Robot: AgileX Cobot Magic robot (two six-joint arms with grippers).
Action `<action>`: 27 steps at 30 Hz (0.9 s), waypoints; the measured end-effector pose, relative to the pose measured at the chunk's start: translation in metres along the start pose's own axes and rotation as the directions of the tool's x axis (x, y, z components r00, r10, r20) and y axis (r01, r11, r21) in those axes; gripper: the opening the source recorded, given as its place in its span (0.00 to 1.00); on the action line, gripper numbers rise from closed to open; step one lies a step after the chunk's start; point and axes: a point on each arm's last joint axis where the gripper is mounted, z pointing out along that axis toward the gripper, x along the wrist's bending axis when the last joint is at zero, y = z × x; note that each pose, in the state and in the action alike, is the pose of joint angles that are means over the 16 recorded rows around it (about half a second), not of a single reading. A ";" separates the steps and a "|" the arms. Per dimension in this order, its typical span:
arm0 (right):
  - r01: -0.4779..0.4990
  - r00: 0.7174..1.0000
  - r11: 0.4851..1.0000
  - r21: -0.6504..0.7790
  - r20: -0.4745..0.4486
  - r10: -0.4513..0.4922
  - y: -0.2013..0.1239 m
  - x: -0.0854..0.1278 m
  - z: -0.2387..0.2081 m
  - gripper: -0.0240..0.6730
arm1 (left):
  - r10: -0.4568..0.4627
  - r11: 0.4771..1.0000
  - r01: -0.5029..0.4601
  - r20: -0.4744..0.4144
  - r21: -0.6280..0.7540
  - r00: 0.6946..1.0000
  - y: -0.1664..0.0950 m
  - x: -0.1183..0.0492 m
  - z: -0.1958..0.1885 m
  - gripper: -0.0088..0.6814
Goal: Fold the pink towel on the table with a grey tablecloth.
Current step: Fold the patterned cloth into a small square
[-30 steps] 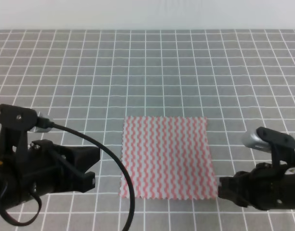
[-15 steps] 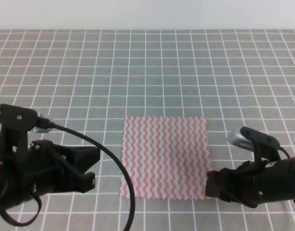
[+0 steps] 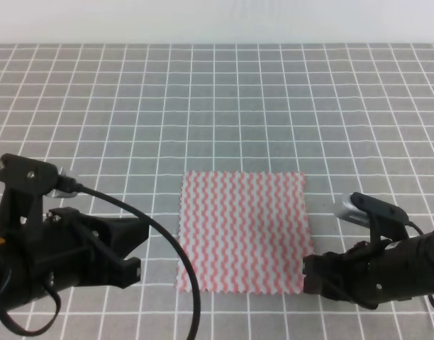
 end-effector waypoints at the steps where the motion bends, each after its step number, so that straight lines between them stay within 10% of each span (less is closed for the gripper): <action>1: -0.002 1.000 1.000 -0.001 0.002 0.002 0.000 0.000 0.001 0.07 | 0.001 1.000 -0.001 0.001 0.000 1.000 0.000 0.000 0.000 0.01; 27: -0.014 1.000 1.000 0.008 0.002 0.014 0.004 0.001 0.006 0.07 | 0.010 1.000 -0.010 0.010 0.007 1.000 -0.001 -0.001 0.000 0.01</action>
